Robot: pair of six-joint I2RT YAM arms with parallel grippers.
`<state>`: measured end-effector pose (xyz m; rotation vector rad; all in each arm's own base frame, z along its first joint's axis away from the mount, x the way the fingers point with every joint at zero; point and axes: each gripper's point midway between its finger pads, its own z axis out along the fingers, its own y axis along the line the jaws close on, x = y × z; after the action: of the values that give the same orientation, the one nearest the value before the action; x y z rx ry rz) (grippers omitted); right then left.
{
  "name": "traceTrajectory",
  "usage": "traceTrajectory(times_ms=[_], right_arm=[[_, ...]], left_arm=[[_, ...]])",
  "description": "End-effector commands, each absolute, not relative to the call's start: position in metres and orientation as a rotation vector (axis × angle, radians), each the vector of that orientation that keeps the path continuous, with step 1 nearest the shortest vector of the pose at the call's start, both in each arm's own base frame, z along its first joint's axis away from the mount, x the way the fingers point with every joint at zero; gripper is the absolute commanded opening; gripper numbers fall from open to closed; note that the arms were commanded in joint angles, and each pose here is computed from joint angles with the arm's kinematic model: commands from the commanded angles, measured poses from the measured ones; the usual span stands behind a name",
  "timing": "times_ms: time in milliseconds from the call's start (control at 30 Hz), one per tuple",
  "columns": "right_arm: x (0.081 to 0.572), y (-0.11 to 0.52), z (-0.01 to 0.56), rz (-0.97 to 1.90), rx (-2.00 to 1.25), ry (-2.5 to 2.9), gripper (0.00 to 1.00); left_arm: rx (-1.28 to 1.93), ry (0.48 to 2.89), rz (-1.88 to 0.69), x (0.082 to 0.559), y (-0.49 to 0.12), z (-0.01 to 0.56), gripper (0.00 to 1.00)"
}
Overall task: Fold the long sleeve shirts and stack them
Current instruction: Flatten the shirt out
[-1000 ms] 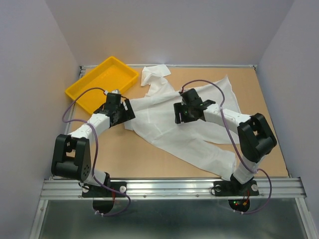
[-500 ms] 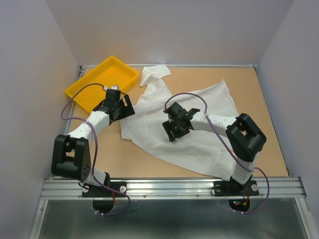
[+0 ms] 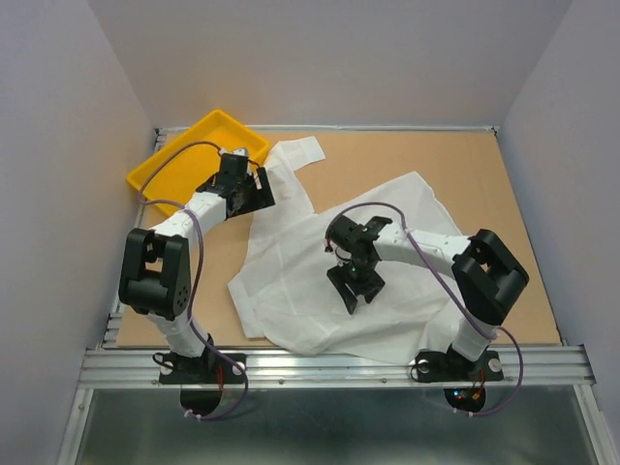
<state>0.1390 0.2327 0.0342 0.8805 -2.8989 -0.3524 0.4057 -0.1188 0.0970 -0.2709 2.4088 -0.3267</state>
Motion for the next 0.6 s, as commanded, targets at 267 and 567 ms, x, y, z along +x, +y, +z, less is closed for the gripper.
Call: traceTrajectory(times_ms=[267, 567], right_arm=[[0.346, 0.176, 0.117, -0.347, 0.21, -3.547, 0.65], [0.391, 0.137, 0.065, -0.28, -0.176, -3.61, 0.61]], left_arm=[[-0.15, 2.428, -0.425, 0.426, -0.183, 0.079, 0.75], [-0.177, 2.475, -0.346, 0.447, -0.182, 0.043, 0.66]])
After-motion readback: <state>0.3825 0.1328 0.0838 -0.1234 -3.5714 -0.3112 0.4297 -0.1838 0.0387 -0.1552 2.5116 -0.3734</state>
